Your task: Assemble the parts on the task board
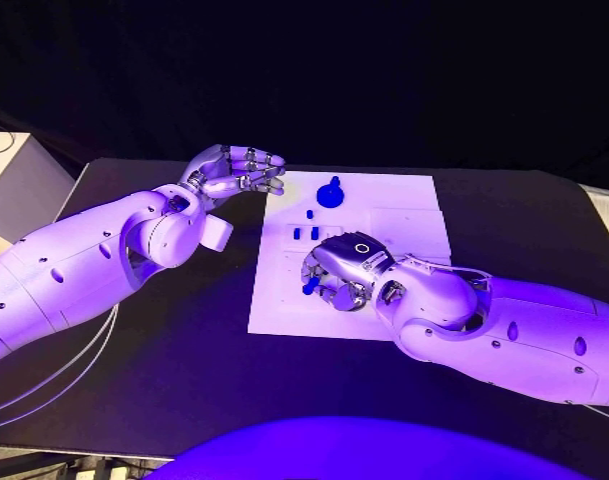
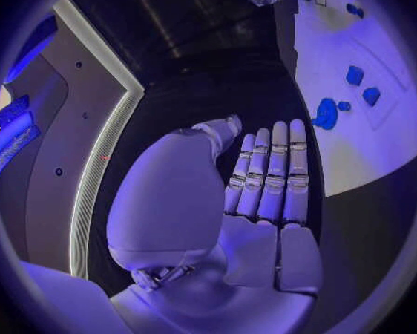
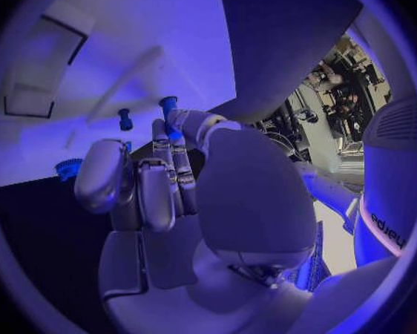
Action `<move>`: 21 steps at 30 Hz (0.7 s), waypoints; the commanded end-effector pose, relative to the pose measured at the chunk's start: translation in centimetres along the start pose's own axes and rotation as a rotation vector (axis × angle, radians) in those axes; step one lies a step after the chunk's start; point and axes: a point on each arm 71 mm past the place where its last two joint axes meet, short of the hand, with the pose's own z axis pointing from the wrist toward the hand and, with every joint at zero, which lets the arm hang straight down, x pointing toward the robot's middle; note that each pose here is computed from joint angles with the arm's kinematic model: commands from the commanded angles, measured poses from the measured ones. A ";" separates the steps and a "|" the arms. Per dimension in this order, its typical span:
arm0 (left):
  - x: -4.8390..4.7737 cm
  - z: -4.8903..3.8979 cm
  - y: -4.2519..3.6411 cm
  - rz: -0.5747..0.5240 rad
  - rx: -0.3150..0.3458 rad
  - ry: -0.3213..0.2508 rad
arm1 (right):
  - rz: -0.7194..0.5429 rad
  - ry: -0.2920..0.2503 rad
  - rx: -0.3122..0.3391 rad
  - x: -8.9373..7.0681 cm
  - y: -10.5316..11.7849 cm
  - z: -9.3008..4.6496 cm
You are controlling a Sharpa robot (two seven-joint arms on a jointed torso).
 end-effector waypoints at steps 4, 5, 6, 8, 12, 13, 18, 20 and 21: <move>0.16 0.01 -0.08 -0.004 0.006 0.016 | -0.031 0.021 0.005 0.3 -0.1 0.0; 0.17 0.01 -0.09 -0.004 0.006 0.017 | -0.034 0.023 0.006 0.3 -0.1 0.0; 0.18 0.01 -0.09 -0.004 0.006 0.017 | -0.037 0.027 0.007 0.4 -0.1 0.1; 0.19 0.01 -0.09 -0.004 0.006 0.018 | -0.045 0.034 0.008 0.5 -0.1 0.2; 0.20 0.01 -0.10 -0.004 0.005 0.019 | -0.056 0.042 0.009 0.7 0.0 0.3; 0.20 0.01 -0.10 -0.004 0.005 0.019 | -0.058 0.045 0.008 0.7 0.1 0.4; 0.22 0.01 -0.11 -0.005 0.006 0.019 | -0.070 0.061 0.004 1.0 0.2 0.6; 0.23 0.01 -0.11 -0.005 0.006 0.019 | -0.074 0.067 0.002 1.1 0.3 0.7; 0.25 0.01 -0.12 -0.005 0.006 0.020 | -0.076 0.071 0.001 1.2 0.3 0.7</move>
